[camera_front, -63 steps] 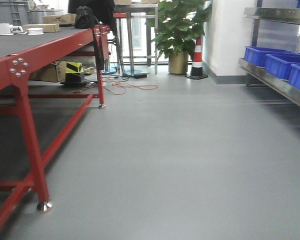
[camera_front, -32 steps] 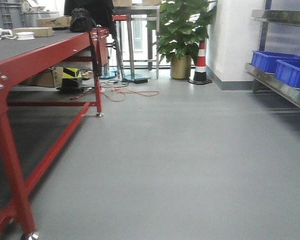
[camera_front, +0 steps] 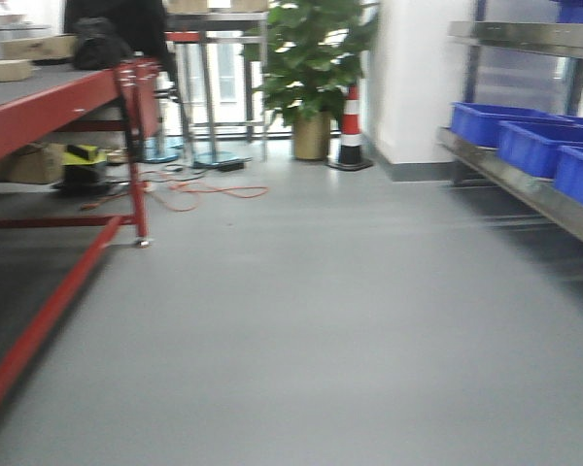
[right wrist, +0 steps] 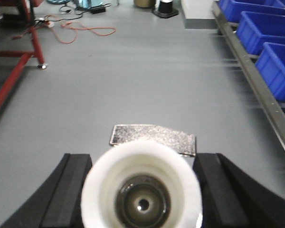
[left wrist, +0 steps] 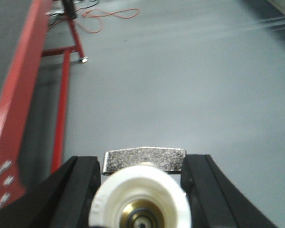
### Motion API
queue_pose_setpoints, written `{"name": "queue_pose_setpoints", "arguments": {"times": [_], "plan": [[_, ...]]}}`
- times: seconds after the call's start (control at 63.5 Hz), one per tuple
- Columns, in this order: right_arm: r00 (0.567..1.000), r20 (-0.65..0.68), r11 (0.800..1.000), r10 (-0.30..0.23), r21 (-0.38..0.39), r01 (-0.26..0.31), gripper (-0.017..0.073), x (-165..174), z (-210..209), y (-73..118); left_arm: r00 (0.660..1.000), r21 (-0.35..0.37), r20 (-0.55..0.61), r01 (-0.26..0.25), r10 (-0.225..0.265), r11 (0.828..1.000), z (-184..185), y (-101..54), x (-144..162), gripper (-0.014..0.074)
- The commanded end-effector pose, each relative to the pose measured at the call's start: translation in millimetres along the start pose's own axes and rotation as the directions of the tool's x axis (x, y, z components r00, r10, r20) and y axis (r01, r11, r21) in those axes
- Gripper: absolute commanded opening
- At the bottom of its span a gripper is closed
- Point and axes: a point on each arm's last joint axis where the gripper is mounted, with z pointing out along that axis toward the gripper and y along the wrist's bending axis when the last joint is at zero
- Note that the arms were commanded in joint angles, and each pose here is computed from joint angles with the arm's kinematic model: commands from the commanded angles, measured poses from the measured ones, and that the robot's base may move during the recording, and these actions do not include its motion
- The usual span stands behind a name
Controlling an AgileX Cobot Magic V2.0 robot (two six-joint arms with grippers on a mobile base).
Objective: Place valve from conveyor to right shelf box
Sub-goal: 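Drive the base up to the shelf of blue boxes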
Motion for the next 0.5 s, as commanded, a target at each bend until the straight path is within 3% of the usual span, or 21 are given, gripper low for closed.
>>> {"name": "queue_pose_setpoints", "arguments": {"times": [0.0,0.488], "plan": [[0.993,0.120,1.000,-0.009,0.013,0.008,-0.0152,-14.2,-11.9,-1.2,0.997,0.004,0.078,0.006,-0.007,1.000,-6.5,-1.2,-8.8,-0.0111],[0.992,0.126,1.000,-0.009,0.014,0.008,-0.0152,-14.7,-12.0,-1.2,0.997,0.004,0.078,0.006,-0.007,1.000,-6.5,-1.2,-8.8,-0.0111]]}}
